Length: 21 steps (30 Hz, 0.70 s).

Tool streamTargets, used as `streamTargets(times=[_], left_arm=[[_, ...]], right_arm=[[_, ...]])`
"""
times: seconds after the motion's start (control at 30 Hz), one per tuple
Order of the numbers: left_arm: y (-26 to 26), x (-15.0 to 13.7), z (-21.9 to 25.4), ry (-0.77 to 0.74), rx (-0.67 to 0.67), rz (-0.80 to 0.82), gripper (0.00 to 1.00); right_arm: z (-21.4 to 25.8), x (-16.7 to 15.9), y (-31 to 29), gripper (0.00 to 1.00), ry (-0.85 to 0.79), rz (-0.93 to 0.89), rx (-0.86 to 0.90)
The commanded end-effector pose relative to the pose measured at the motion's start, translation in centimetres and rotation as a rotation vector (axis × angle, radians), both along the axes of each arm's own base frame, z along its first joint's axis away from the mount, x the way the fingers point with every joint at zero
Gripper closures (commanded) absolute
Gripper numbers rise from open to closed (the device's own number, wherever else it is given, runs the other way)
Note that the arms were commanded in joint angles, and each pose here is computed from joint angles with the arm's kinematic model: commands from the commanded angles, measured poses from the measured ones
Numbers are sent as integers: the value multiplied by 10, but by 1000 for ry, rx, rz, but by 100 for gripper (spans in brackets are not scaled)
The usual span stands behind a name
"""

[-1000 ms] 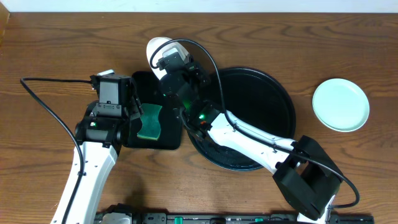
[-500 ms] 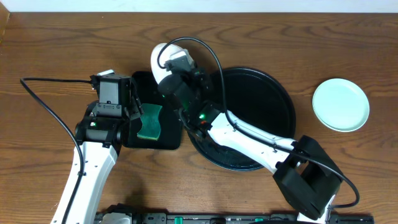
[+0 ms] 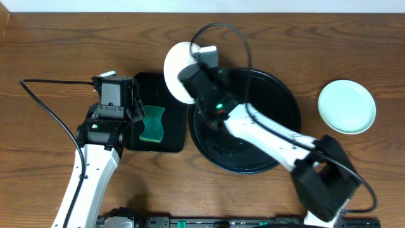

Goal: Clean dirty plates on tray and stack at the side
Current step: 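Carry the pink plate right and set it on the mint plates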

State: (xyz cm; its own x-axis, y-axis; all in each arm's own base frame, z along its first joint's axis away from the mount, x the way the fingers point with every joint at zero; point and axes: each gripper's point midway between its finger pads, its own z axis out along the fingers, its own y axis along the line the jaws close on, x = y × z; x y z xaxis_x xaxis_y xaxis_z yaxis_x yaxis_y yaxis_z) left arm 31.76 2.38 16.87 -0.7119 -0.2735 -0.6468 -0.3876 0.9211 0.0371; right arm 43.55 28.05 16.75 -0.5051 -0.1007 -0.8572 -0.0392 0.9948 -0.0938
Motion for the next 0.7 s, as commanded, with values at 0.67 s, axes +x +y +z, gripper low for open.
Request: streamTargets(times=[0.67], left_arm=[[3,2,8,-19,10,9,20]], right_arm=[[-43,-61,-280,99,744,-467,484]])
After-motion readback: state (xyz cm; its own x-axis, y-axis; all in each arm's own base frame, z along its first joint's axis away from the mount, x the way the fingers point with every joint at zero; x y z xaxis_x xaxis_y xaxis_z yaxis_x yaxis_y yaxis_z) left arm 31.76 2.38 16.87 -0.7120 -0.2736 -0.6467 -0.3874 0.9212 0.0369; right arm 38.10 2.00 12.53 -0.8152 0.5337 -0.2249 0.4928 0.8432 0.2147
